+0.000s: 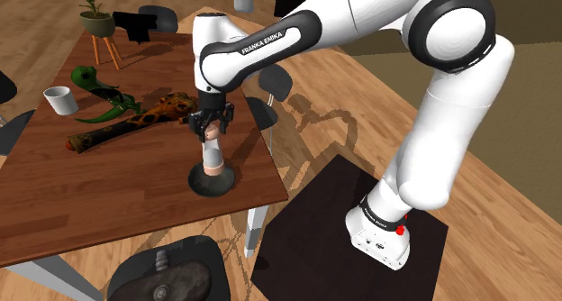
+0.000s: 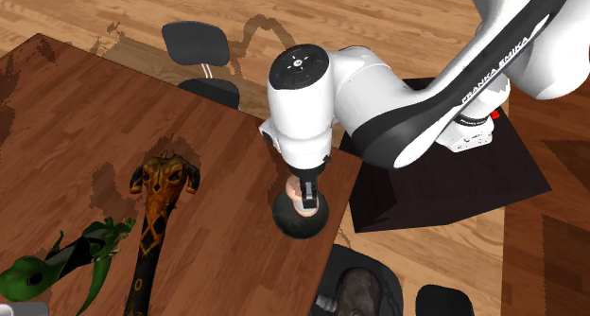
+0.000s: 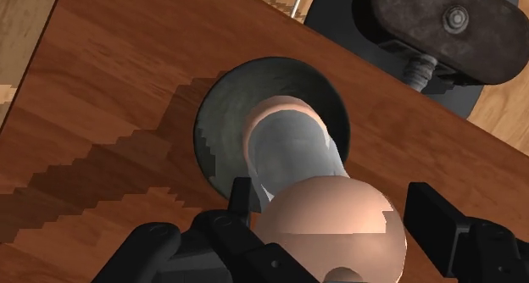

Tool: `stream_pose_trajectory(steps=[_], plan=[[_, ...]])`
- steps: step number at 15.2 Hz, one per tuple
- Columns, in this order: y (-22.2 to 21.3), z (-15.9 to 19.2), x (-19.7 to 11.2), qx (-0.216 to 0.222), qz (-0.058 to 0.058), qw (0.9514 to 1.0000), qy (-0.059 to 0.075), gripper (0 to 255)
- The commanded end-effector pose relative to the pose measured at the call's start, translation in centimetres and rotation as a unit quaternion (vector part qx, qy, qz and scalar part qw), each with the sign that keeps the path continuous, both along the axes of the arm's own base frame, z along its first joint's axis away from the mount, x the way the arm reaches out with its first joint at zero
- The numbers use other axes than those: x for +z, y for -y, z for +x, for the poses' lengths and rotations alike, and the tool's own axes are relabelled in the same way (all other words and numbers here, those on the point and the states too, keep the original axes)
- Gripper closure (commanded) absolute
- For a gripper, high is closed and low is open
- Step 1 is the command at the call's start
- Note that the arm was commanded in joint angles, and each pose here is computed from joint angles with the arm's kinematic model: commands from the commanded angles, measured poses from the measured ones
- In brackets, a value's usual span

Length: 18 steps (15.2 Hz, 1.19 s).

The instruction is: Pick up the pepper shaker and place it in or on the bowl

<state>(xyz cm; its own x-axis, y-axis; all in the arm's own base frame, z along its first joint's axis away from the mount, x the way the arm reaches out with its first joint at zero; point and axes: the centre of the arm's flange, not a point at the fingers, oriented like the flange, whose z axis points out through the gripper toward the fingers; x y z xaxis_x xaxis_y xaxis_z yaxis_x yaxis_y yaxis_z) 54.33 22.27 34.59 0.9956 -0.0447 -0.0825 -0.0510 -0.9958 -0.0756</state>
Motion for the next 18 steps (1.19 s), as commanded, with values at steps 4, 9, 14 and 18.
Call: stream_pose_trajectory(steps=[4,9,14,18], plan=[[0.0,-0.1,-2.6,0.000,0.000,1.0000,0.000,255],[0.0,-0.1,-5.3,0.000,0.000,1.0000,0.000,255],[0.0,-0.1,-6.2,0.000,0.000,1.0000,0.000,255],[0.0,-0.1,-6.2,0.000,0.000,1.0000,0.000,255]])
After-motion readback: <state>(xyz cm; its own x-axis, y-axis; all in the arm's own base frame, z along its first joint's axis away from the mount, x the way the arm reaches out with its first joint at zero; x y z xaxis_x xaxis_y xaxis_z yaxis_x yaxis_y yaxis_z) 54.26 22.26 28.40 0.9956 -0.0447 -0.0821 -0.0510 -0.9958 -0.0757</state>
